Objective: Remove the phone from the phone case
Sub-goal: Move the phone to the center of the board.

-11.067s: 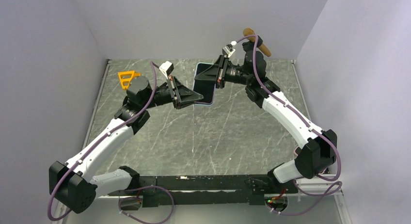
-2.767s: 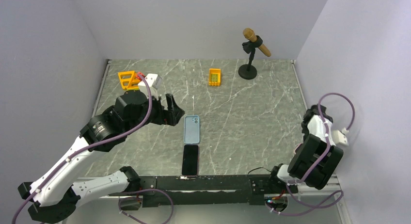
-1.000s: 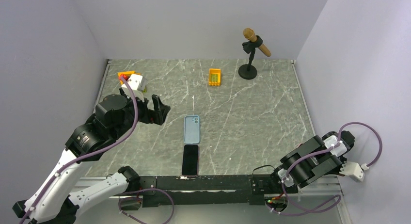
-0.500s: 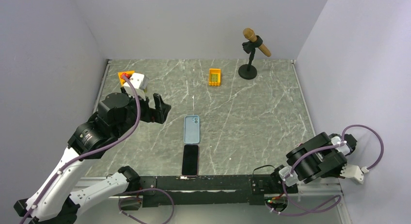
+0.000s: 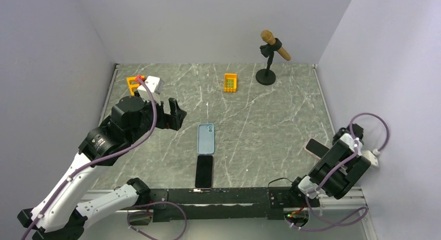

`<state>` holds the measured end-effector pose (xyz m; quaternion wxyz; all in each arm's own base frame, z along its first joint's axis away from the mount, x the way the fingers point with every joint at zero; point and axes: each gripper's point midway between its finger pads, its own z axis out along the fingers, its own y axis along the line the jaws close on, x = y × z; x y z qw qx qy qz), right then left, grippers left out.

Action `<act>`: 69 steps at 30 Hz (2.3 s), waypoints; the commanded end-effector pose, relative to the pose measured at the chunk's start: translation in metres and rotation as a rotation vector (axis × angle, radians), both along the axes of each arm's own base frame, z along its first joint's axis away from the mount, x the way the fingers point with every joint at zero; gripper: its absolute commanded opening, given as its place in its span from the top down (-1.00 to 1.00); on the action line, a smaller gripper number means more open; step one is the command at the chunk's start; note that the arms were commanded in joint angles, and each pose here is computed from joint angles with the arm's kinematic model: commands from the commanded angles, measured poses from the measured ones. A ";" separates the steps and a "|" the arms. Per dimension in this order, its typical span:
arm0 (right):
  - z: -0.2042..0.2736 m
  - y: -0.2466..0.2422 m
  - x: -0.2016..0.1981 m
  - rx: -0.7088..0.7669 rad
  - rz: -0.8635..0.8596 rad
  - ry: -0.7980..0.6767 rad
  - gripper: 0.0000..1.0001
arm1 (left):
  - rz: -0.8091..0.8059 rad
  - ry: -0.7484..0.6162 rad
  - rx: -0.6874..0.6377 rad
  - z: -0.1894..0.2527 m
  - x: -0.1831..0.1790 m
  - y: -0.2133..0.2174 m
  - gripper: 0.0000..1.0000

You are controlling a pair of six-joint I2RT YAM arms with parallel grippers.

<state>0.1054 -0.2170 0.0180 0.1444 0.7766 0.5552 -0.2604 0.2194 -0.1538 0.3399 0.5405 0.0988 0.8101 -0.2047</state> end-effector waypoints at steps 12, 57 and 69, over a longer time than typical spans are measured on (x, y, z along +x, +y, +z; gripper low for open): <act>0.061 -0.013 0.108 -0.136 0.385 0.014 0.47 | 0.008 -0.018 -0.062 0.008 0.005 -0.002 -0.99; 0.059 0.270 0.181 0.515 1.307 -0.382 -0.87 | 0.001 -0.010 -0.057 0.015 0.004 -0.001 -0.99; 0.049 0.281 0.262 0.432 2.012 -0.094 -0.98 | -0.043 0.081 -0.112 0.011 -0.004 -0.007 -0.99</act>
